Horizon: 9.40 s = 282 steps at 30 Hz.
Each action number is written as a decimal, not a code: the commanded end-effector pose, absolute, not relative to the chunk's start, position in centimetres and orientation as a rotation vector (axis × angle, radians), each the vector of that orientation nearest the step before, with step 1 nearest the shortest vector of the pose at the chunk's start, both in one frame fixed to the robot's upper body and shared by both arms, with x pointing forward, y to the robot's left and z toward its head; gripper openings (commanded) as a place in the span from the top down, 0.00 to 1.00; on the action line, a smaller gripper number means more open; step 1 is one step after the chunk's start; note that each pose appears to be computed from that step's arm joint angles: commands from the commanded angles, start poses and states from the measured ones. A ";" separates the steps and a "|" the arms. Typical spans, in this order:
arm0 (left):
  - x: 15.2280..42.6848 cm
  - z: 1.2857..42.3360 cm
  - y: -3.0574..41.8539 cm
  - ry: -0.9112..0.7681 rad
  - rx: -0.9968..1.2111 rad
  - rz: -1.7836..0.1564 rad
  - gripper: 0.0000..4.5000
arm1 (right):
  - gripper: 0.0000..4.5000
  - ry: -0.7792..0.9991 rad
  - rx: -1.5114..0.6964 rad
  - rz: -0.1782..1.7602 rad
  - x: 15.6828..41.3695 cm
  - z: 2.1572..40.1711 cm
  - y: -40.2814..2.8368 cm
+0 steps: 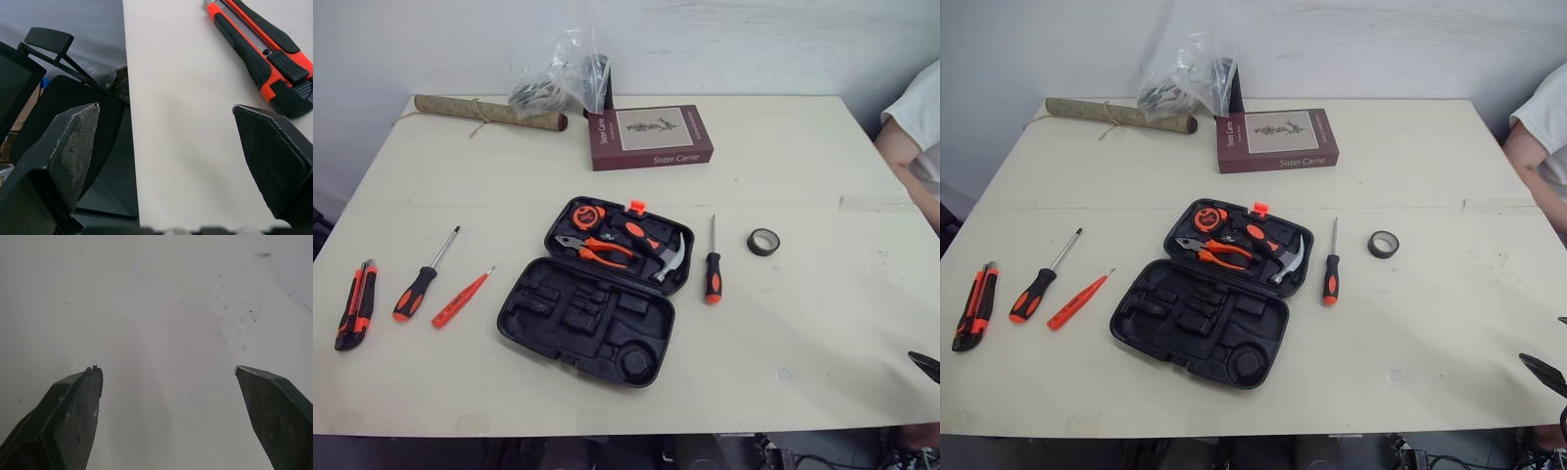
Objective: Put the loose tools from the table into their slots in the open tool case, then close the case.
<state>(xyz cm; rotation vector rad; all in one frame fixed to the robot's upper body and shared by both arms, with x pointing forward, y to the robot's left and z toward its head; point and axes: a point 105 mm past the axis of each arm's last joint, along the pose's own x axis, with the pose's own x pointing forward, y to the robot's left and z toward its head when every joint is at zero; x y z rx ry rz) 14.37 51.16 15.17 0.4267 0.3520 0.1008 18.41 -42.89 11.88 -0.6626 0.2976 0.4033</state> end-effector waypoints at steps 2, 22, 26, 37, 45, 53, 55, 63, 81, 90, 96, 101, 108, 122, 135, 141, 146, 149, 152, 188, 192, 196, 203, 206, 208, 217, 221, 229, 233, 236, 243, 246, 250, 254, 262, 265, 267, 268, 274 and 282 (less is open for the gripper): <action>18.4 18.3 48.1 0.174 0.380 -0.077 0.01 | 0.00 0.185 -0.616 0.429 20.5 13.3 -41.0; 31.1 17.6 30.1 0.165 0.572 -0.846 0.01 | 0.00 0.143 -0.331 1.019 20.3 12.6 -18.0; 32.9 17.3 27.1 0.161 0.593 -0.950 0.01 | 0.00 0.148 -0.354 1.020 21.1 11.8 -16.5; 37.0 15.5 23.8 0.150 0.624 -0.954 0.86 | 0.82 0.198 -0.470 0.953 23.3 9.4 -15.5; 37.9 14.4 21.0 0.158 0.609 -1.022 0.99 | 0.98 0.237 -0.493 0.860 25.5 8.8 -15.1; 37.2 13.3 19.5 0.185 0.582 -1.102 0.99 | 0.98 0.207 -0.485 0.873 27.4 9.1 -13.1; 36.7 13.2 19.0 0.188 0.573 -1.129 0.99 | 0.98 0.203 -0.480 0.884 27.8 9.1 -12.5; 35.0 12.9 19.3 0.201 0.548 -1.107 0.99 | 0.98 0.182 -0.495 0.944 29.3 9.7 -10.8; 30.9 11.8 21.6 0.256 0.472 -0.905 0.99 | 0.98 0.162 -0.532 1.101 31.0 10.9 -9.9; 26.8 15.3 25.8 0.255 0.486 -0.819 0.99 | 0.98 0.133 -0.477 1.213 26.9 14.5 -12.7; 23.6 18.4 32.0 0.183 0.369 -0.595 0.94 | 0.85 0.179 -0.342 1.137 24.4 16.5 -17.6; 18.8 17.2 41.0 0.229 0.276 -0.261 0.52 | 0.36 0.025 -0.442 0.832 24.5 17.4 -24.7; 11.2 16.9 50.4 0.240 0.212 0.183 0.02 | 0.00 0.115 -0.531 0.501 20.3 12.9 -34.9; 15.5 16.7 48.0 0.228 0.298 0.043 0.02 | 0.00 -0.054 -0.392 0.630 22.1 13.7 -31.7; 24.6 15.5 38.7 0.404 0.194 -0.272 0.02 | 0.00 -0.428 -0.225 1.066 22.6 19.4 -17.9; 26.9 14.4 37.9 0.439 0.196 -0.267 0.02 | 0.00 -0.459 -0.238 1.113 22.6 18.7 -15.9; 27.7 12.7 37.6 0.518 0.187 -0.255 0.02 | 0.00 -0.505 -0.219 1.163 21.9 19.2 -15.3; 27.4 11.9 36.9 0.593 0.137 -0.281 0.21 | 0.00 -0.511 -0.222 1.181 21.6 19.3 -14.8; 26.7 11.2 36.9 0.667 0.098 -0.272 0.48 | 0.00 -0.513 -0.225 1.180 21.5 19.3 -14.7; 27.8 16.3 16.7 0.403 1.147 -1.249 0.82 | 0.00 -0.245 -0.308 1.308 20.2 18.5 -17.7; 28.1 16.1 17.0 0.420 1.184 -1.239 0.82 | 0.00 -0.242 -0.305 1.305 20.2 18.3 -17.7; 28.6 15.7 17.2 0.437 1.192 -1.197 0.82 | 0.00 -0.241 -0.304 1.305 20.2 18.1 -17.5; 29.0 15.6 17.5 0.447 1.206 -1.164 0.82 | 0.00 -0.242 -0.301 1.309 20.1 18.1 -17.3; 28.9 15.2 17.9 0.462 1.238 -1.172 0.82 | 0.00 -0.241 -0.297 1.313 20.1 18.1 -17.2; 28.8 14.9 17.7 0.460 1.232 -1.183 0.82 | 0.00 -0.242 -0.295 1.315 20.1 18.1 -17.1; 28.0 18.2 15.0 0.183 1.100 -1.292 0.27 | 0.00 -0.243 -0.270 1.316 20.5 18.7 -16.0; 27.9 18.9 16.3 0.163 0.924 -1.272 0.27 | 0.00 -0.262 -0.241 1.305 20.8 19.4 -15.5; 27.2 17.8 17.9 -0.001 0.521 -1.198 0.66 | 0.00 -0.267 -0.205 1.293 21.2 19.5 -15.1; 27.7 16.6 16.4 -0.007 0.463 -1.170 0.99 | 0.00 -0.260 -0.196 1.286 21.3 19.1 -15.1; 28.0 15.5 15.0 0.005 0.441 -1.178 0.99 | 0.00 -0.264 -0.188 1.285 21.3 19.1 -14.9; 27.8 12.5 14.5 0.120 0.390 -1.202 0.99 | 0.00 -0.253 -0.186 1.270 21.3 18.7 -15.3; 28.1 11.7 14.6 0.156 0.386 -1.187 0.99 | 0.00 -0.248 -0.184 1.264 21.2 18.5 -15.5; 28.3 9.9 15.1 0.275 0.381 -1.150 0.99 | 0.00 -0.245 -0.186 1.260 21.1 18.3 -15.6; 27.7 8.1 15.2 0.411 0.363 -1.151 0.99 | 0.00 -0.241 -0.187 1.254 21.1 18.1 -15.7; 27.5 4.8 15.8 0.625 0.472 -1.053 0.99 | 0.00 -0.223 -0.169 1.232 20.9 17.2 -15.9; 27.5 5.0 14.7 0.604 0.480 -1.082 0.99 | 0.00 -0.206 -0.163 1.223 20.7 16.7 -16.0; 27.6 5.4 13.7 0.553 0.471 -1.096 0.99 | 0.00 -0.197 -0.160 1.191 20.9 16.4 -16.4; 27.7 5.9 13.3 0.507 0.468 -1.109 0.99 | 0.00 -0.199 -0.158 1.161 21.2 16.3 -16.8; 28.5 12.0 14.0 0.110 0.350 -1.084 0.99 | 0.00 -0.186 -0.160 1.010 21.5 15.8 -20.0; 26.0 16.7 27.6 0.017 0.294 -0.724 0.27 | 0.00 -0.071 -0.218 0.706 18.8 13.3 -28.7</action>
